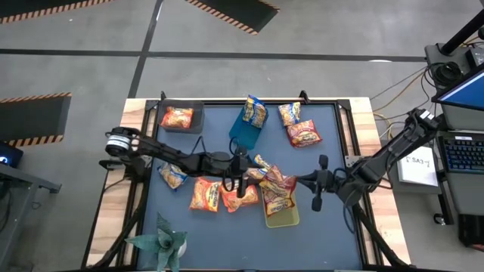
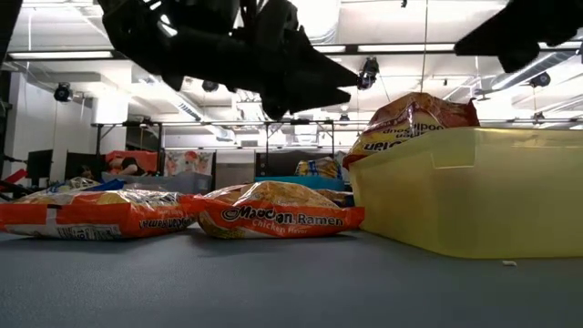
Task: Sort Maruchan noodles
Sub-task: Put the red noodle pack into the yellow bin
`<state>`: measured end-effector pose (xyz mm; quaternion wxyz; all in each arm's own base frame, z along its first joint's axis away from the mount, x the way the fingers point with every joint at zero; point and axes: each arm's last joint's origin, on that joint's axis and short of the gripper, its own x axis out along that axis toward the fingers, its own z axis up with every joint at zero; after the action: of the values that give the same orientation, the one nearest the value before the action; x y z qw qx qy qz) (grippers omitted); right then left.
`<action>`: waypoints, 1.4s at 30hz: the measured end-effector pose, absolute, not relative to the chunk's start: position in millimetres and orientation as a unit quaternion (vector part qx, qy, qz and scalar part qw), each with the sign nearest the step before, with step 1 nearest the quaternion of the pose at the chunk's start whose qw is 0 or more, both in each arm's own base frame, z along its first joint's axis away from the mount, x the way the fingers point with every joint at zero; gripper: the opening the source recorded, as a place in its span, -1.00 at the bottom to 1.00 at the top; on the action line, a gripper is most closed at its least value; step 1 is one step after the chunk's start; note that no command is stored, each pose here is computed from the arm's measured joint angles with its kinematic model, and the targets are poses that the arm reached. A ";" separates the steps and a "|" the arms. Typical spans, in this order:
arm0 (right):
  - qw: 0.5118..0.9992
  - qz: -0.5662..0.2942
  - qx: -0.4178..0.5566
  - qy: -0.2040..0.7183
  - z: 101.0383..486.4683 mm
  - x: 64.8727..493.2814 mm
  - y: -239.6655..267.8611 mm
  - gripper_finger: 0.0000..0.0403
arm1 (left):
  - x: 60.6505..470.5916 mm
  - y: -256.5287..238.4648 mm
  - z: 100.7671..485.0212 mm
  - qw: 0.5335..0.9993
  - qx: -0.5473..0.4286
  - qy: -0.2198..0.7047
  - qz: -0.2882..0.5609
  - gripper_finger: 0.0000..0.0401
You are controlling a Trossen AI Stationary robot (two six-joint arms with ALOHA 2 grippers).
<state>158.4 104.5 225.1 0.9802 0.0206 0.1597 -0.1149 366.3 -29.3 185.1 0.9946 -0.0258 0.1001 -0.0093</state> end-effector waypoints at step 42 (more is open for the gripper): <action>0.923 -0.198 0.209 0.255 166.6 170.0 98.0 0.09 | 389.4 -24.1 148.4 0.993 -0.055 0.103 -0.033 0.32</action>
<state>170.0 98.0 166.6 0.9230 0.2094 0.2551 -0.1976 389.4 -24.1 148.4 0.9926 -0.0552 0.1027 -0.0330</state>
